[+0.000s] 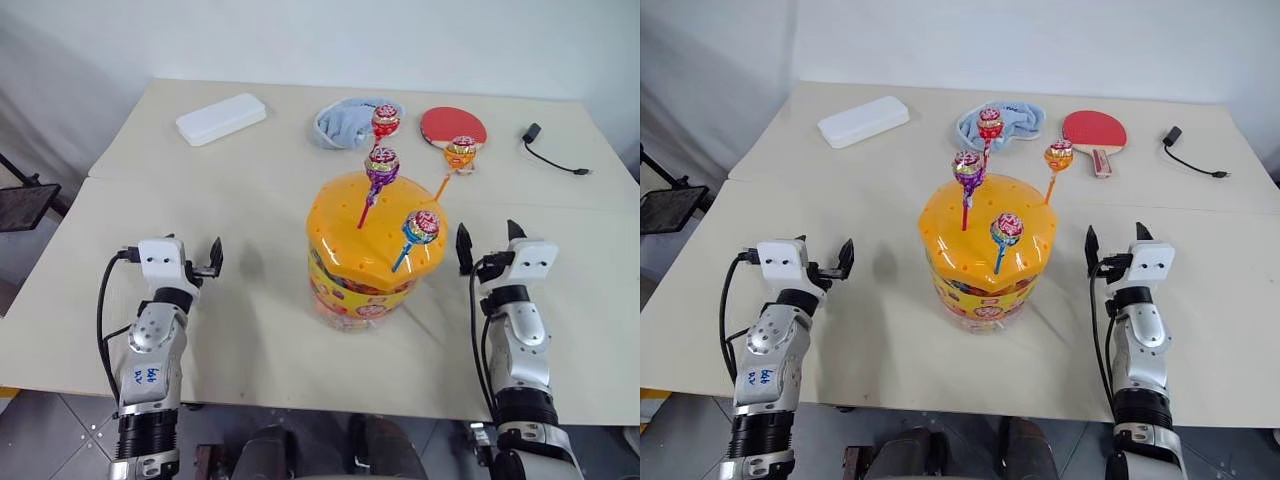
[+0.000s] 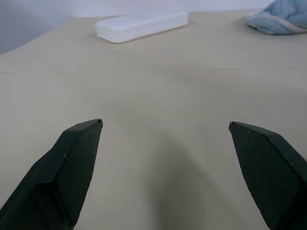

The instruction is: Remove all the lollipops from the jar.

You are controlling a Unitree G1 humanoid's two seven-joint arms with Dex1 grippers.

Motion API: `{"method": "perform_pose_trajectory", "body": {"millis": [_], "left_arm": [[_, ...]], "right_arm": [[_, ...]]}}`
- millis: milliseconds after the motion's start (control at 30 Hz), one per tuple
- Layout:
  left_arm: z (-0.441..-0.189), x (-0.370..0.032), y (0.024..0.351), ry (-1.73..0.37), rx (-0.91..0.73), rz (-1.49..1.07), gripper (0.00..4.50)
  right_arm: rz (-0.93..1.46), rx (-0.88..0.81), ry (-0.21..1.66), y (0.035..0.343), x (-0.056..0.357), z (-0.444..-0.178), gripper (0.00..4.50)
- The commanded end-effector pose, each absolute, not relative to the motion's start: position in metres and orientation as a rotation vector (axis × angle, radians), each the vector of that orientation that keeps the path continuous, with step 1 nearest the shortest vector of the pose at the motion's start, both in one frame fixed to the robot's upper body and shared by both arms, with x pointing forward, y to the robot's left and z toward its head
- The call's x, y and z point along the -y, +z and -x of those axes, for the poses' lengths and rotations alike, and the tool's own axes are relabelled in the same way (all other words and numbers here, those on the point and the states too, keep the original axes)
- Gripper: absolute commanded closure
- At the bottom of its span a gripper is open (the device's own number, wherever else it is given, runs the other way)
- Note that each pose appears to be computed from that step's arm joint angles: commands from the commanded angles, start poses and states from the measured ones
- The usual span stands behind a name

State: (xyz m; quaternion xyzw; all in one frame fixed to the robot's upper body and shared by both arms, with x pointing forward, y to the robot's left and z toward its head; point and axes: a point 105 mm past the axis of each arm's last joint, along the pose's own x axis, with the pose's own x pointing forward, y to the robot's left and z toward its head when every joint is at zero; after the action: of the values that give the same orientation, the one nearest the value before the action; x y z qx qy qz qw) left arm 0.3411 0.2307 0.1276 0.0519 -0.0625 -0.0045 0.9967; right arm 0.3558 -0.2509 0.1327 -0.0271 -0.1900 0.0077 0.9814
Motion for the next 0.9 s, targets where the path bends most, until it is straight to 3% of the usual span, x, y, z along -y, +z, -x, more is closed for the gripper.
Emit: {"method": "perform_pose_trajectory", "body": {"millis": [33, 133, 300, 433, 633, 900], "left_arm": [[-0.338, -0.23, 0.14, -0.064, 0.165, -0.156, 0.0], [-0.334, -0.227, 0.155, -0.182, 0.236, -0.082, 0.0], [-0.297, -0.205, 0.204, -0.748, 0.281, 0.091, 0.0], [-0.279, -0.212, 0.249, -0.946, 0.284, 0.048, 0.0], [-0.248, -0.195, 0.259, -1.247, 0.184, -0.017, 0.0], [-0.275, -0.127, 0.277, -1.441, 0.339, -0.075, 0.0]], "right_arm": [[0.043, 0.461, 0.082, 0.152, 0.251, -0.348, 0.03], [0.001, 0.524, 0.195, 0.168, 0.246, -0.338, 0.03], [-0.026, 0.512, 0.554, 0.209, 0.243, -0.288, 0.03], [0.027, 0.455, 0.786, 0.238, 0.24, -0.247, 0.03], [0.058, 0.406, 0.957, 0.254, 0.234, -0.212, 0.03], [0.148, 0.345, 0.904, 0.243, 0.265, -0.206, 0.03]]}}
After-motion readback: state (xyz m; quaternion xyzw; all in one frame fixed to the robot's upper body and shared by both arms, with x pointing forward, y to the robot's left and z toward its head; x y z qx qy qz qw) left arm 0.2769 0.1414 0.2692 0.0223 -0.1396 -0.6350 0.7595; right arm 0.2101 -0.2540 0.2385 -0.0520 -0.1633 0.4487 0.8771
